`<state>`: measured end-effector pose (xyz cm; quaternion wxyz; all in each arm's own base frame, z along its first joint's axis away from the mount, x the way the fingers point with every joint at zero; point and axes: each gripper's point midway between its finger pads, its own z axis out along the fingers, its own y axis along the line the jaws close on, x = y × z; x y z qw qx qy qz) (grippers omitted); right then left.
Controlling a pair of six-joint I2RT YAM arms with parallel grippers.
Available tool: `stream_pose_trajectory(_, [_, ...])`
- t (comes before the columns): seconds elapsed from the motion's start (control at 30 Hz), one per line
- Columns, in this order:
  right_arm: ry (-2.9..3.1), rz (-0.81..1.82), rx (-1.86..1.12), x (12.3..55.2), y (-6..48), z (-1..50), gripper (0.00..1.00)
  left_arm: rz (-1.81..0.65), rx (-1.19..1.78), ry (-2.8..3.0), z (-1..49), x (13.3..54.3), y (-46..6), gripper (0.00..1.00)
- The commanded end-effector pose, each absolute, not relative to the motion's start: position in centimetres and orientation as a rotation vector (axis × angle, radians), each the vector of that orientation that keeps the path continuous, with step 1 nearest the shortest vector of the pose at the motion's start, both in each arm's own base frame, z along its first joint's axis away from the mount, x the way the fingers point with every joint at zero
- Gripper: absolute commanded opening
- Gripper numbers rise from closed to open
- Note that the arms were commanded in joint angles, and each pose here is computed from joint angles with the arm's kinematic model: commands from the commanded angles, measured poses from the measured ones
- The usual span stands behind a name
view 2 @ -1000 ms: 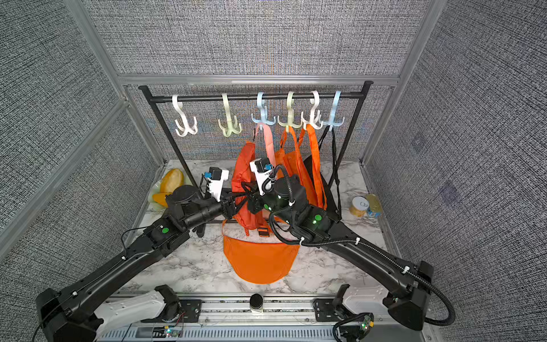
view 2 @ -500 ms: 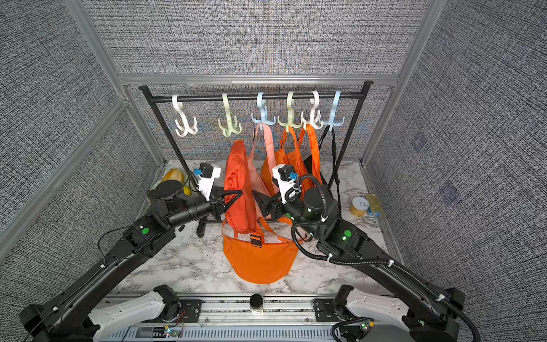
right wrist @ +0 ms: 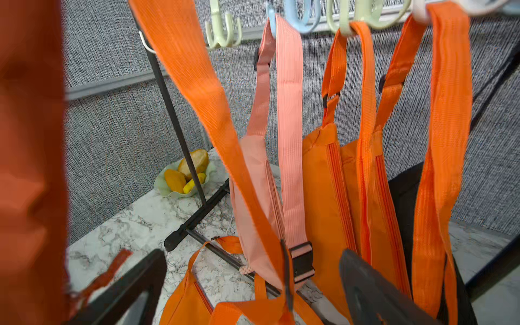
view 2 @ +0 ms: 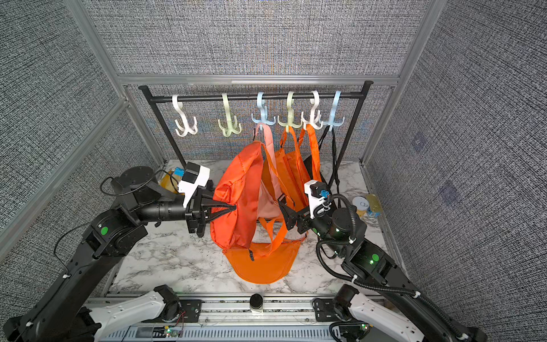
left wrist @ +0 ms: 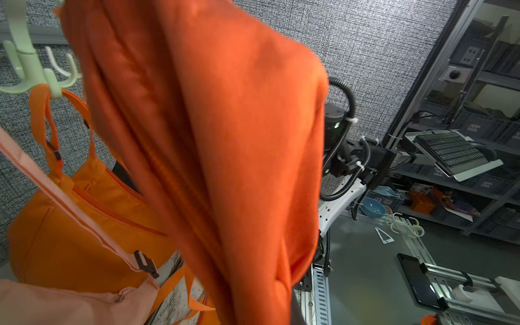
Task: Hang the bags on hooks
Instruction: Pick up the bag from the bag.
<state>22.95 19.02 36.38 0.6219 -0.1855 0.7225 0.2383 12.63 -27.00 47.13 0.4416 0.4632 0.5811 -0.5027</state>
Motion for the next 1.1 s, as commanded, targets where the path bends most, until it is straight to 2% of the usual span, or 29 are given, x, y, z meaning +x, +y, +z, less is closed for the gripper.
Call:
stream_pose_trajectory(0.0, [1.744, 0.557, -0.404, 23.4, 19.4, 33.3, 0.99, -1.263, 1.197, 1.411, 47.5, 11.7, -26.8, 0.0])
stream_pose_trajectory(0.23, [1.809, 0.569, -0.339, 25.0, 20.5, 29.3, 0.98, -1.259, 1.186, 1.399, 48.1, 11.7, -26.7, 0.0])
stream_pose_trajectory(0.4, [1.803, 0.62, -0.359, 25.4, 21.9, 28.3, 0.81, -1.244, 1.179, 1.396, 48.2, 11.7, -26.6, 0.0])
stream_pose_trajectory(0.47, [1.799, 0.629, -0.377, 25.5, 22.5, 28.4, 0.78, -1.233, 1.176, 1.4, 48.1, 11.8, -26.5, 0.0])
stream_pose_trajectory(0.6, [1.794, 0.64, -0.413, 25.7, 23.3, 28.6, 0.79, -1.219, 1.168, 1.398, 48.1, 11.9, -26.4, 0.0])
stream_pose_trajectory(0.7, [1.779, 0.649, -0.426, 25.8, 23.7, 29.0, 0.84, -1.211, 1.162, 1.405, 47.9, 12.1, -26.4, 0.0])
stream_pose_trajectory(0.8, [1.764, 0.622, -0.415, 26.2, 23.4, 29.5, 0.83, -1.208, 1.161, 1.408, 47.7, 12.1, -26.3, 0.0])
stream_pose_trajectory(0.87, [1.76, 0.602, -0.417, 26.4, 23.3, 29.9, 0.67, -1.203, 1.159, 1.407, 47.8, 12.1, -26.3, 0.0])
stream_pose_trajectory(0.97, [1.749, 0.604, -0.44, 26.6, 23.7, 30.2, 0.26, -1.207, 1.157, 1.401, 47.8, 11.9, -26.2, 0.0])
stream_pose_trajectory(1.03, [1.747, 0.599, -0.472, 26.7, 24.2, 30.4, 0.06, -1.216, 1.157, 1.391, 47.8, 11.7, -26.1, 0.0])
stream_pose_trajectory(1.07, [1.751, 0.594, -0.482, 26.8, 24.3, 30.4, 0.0, -1.216, 1.156, 1.387, 47.8, 11.7, -26.0, 0.0])
